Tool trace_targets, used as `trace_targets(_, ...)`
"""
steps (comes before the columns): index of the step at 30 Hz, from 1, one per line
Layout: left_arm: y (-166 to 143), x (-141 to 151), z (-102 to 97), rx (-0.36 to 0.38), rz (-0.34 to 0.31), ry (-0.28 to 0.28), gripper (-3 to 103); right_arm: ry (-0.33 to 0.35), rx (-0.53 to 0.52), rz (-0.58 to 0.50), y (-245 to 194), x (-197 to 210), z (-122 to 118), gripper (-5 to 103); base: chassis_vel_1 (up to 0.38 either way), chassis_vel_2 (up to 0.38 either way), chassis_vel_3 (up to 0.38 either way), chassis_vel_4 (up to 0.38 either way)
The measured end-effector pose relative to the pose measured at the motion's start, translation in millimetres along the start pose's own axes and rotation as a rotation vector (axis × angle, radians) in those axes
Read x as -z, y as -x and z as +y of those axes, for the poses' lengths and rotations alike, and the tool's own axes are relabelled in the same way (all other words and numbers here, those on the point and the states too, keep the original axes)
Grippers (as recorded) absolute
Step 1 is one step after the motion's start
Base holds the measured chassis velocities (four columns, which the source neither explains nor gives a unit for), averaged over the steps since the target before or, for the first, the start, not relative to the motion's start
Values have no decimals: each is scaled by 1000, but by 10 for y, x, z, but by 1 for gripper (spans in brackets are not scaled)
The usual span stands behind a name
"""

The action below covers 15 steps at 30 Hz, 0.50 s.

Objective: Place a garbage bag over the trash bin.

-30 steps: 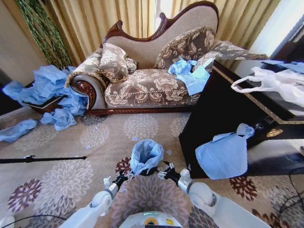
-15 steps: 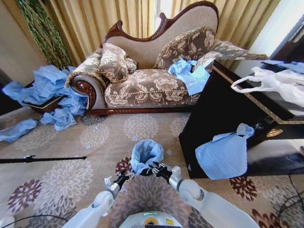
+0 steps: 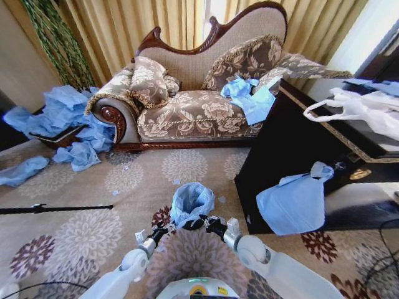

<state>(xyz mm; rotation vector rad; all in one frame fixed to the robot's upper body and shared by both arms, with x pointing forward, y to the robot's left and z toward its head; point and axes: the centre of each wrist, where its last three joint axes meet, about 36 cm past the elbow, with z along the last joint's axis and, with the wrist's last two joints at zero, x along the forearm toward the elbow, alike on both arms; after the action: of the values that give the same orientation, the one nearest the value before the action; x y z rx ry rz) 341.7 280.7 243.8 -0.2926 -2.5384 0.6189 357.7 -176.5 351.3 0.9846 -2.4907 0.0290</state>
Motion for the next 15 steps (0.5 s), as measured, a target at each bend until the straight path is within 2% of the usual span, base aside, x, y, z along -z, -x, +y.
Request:
trace_targets(2,-10,31,-10,-3,-3,-5,100,-66,9,-53,-47,-39,-18,0,0,0,0,0)
trace_targets(3,-10,31,-10,-3,-3,-5,100,-66,9,-53,-47,-39,-18,0,0,0,0,0)
trace_targets(4,-15,33,-7,-3,-2,-5,100,-110,13,-76,-68,-54,-32,-3,0,0,0,0)
trace_targets(6,-20,32,-4,-2,0,-6,100,-160,14,-90,-91,-63,-26,6,0,0,0,0)
trace_targets(7,-21,29,-3,-2,0,-6,100,-164,14,-91,-91,-65,-24,12,0,0,0,0)
trace_targets(9,-23,26,-5,-2,1,-8,100,-169,13,-91,-88,-69,-17,12,0,0,0,0)
trace_targets(11,-30,28,-11,-3,-1,-12,100,-183,10,-85,-53,-87,-14,22,0,0,0,0)
trace_targets(12,-30,28,-11,-3,-1,-12,100,-183,10,-85,-53,-87,-14,22,0,0,0,0)
trace_targets(15,-39,40,2,-1,-2,-13,100,-199,11,-74,-31,-78,-30,38,0,0,0,0)
